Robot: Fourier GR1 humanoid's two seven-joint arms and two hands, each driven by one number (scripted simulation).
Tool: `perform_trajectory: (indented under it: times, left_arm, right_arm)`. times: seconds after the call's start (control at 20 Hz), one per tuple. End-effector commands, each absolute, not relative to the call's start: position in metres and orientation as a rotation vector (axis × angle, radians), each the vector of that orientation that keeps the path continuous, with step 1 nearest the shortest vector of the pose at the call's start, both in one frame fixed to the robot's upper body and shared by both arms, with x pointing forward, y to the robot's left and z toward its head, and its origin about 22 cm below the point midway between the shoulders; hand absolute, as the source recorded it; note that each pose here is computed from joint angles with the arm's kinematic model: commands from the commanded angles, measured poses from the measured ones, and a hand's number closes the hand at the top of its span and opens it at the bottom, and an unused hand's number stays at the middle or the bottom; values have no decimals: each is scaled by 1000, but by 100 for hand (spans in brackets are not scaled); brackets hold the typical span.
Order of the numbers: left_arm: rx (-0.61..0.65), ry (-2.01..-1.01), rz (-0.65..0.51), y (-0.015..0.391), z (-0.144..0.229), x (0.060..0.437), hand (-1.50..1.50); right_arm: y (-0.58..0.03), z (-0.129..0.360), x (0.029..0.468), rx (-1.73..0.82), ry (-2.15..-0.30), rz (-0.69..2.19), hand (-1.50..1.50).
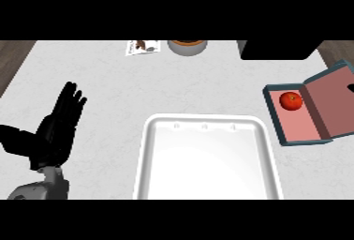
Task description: Pick the tomato from the tray and place it in the cardboard box
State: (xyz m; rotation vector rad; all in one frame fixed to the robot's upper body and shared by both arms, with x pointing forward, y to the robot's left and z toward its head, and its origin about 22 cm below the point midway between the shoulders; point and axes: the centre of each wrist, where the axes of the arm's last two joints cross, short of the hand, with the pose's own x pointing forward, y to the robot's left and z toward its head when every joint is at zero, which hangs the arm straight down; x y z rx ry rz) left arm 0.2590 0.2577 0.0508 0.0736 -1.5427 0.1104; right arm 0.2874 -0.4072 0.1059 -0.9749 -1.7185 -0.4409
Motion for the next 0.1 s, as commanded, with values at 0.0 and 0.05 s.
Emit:
perform_trajectory:
  times: [0.0, 0.05]
  left_arm:
    - [86, -1557, 115, 266, 48, 242, 0]
    - [84, -1535, 91, 261, 55, 255, 0]
  right_arm:
    - [-426, 97, 262, -974, -1713, -466, -150]
    - [-435, 89, 258, -981, -1717, -464, -150]
